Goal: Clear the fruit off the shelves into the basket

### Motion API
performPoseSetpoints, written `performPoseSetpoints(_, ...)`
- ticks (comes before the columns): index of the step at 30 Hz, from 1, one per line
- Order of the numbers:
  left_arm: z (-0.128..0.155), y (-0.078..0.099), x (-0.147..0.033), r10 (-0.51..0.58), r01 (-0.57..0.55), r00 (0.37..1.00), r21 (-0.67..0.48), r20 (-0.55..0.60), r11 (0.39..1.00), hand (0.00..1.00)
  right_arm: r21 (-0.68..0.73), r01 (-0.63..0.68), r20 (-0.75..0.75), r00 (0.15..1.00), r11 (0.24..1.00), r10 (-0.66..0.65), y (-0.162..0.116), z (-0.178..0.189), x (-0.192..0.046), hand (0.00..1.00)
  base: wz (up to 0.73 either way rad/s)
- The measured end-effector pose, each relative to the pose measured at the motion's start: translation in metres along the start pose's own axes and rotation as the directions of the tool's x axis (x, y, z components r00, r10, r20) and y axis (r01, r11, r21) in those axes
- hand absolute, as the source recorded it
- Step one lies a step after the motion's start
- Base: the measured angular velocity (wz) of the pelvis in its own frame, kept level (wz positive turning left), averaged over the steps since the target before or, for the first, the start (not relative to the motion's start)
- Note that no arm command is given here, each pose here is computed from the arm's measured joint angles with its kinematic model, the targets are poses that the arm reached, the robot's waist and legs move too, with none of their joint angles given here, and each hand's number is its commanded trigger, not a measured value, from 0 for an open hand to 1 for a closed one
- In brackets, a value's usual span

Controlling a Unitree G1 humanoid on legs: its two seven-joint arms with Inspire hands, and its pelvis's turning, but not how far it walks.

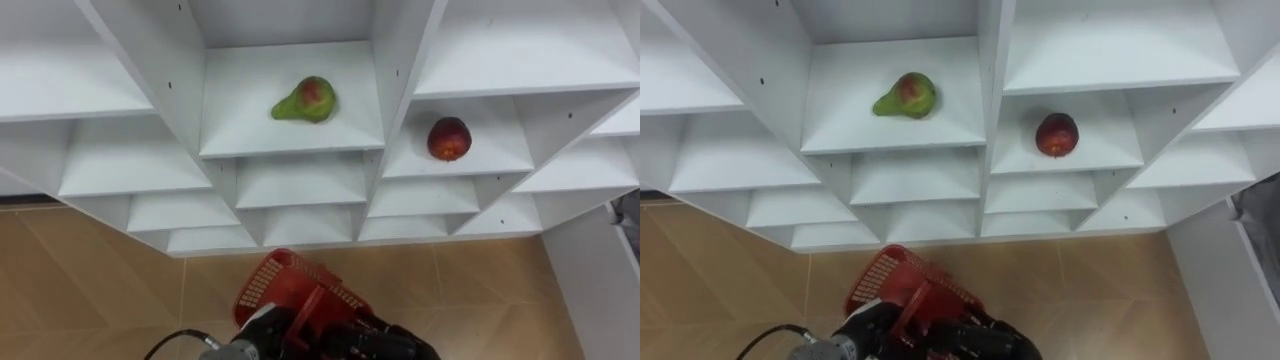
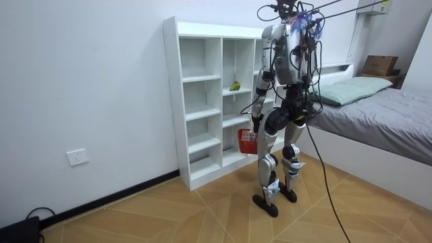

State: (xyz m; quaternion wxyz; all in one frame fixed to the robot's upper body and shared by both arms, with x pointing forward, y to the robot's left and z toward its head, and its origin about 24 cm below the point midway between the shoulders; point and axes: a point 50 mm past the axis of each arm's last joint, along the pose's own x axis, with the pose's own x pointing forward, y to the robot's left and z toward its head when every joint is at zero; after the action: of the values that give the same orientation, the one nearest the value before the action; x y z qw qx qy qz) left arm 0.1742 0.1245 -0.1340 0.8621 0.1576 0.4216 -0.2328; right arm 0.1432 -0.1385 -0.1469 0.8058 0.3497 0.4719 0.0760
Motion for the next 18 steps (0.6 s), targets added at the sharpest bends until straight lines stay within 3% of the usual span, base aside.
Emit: performPoseSetpoints(18, -0.006, 0.003, -0.004, 0.009, -0.009, 1.0, 0.002, -0.006, 1.0, 1.0, 0.045, -0.045, 0.032, 0.999, 0.998, 0.043, 0.002, -0.003, -0.004, 0.0, -0.01)
